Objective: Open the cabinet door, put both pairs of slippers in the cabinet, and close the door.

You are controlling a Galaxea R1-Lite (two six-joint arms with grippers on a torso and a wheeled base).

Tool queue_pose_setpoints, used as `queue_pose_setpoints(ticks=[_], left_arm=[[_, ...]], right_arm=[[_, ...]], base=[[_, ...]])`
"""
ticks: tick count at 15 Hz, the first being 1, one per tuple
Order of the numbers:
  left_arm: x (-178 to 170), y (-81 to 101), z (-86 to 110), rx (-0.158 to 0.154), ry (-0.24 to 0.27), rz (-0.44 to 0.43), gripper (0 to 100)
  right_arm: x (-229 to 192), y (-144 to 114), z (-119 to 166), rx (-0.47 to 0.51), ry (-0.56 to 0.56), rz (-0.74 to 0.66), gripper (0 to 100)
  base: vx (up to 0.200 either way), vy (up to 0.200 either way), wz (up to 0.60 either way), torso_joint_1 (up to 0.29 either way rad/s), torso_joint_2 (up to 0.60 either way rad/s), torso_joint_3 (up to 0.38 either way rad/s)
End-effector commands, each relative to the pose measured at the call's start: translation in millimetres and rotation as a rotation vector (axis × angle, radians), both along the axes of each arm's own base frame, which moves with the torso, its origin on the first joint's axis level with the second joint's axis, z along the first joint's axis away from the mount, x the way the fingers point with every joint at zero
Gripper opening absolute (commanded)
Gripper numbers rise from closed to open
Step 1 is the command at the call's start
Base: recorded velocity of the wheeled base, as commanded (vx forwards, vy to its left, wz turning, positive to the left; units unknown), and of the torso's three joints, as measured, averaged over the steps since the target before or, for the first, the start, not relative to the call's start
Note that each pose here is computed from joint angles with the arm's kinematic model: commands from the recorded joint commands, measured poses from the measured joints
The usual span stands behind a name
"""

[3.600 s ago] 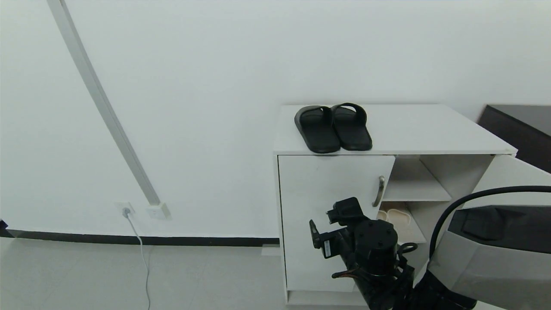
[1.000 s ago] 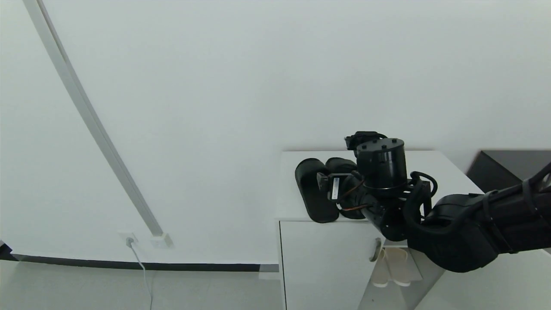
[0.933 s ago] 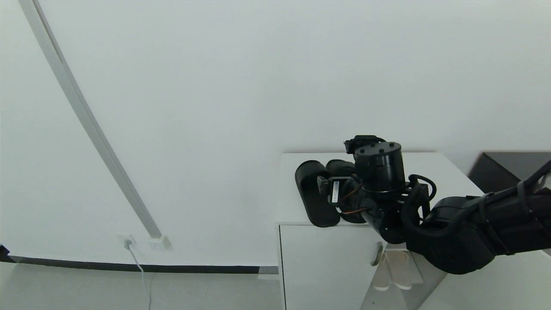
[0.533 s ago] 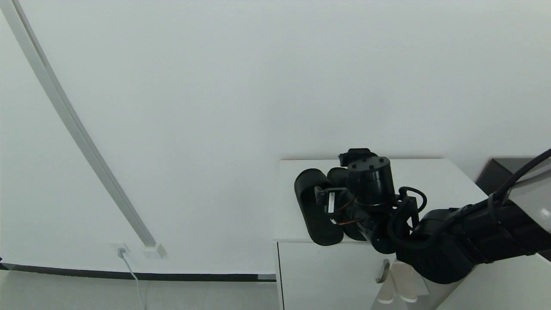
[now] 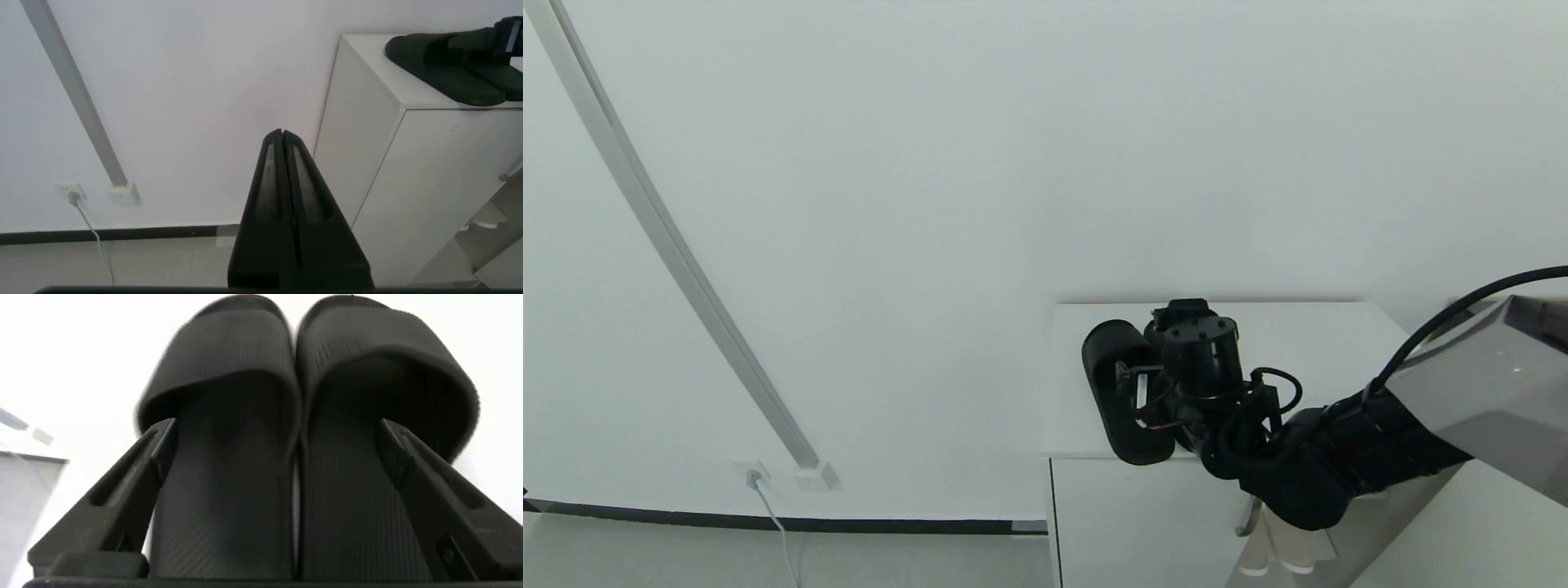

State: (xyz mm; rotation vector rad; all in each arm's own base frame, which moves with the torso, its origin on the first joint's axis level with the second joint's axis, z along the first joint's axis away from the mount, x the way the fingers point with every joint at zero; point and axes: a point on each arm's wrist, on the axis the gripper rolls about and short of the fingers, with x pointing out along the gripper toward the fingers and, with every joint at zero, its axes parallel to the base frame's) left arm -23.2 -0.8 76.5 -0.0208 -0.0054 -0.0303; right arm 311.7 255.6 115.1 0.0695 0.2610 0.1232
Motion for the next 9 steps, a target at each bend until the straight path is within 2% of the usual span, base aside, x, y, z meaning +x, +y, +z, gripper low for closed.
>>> queue_pose_setpoints(ticks=[1, 6, 9], left_arm=[[0, 0.0, 0.0, -0.001, 0.001, 0.000, 0], [0, 0.0, 0.0, -0.001, 0.001, 0.000, 0], [0, 0.0, 0.0, -0.001, 0.001, 0.000, 0]], right_arm=[[18, -2, -17, -0.016, 0.019, -0.029, 100], [46, -6, -31, -0.008, 0.018, -0.047, 100], [55, -5, -35, -0.020, -0.047, -0.035, 100]], base=[[0.000, 0.000, 0.00, 0.000, 0.00, 0.000], [0.000, 0.000, 0.00, 0.000, 0.00, 0.000], [0.000, 0.000, 0.00, 0.000, 0.00, 0.000]])
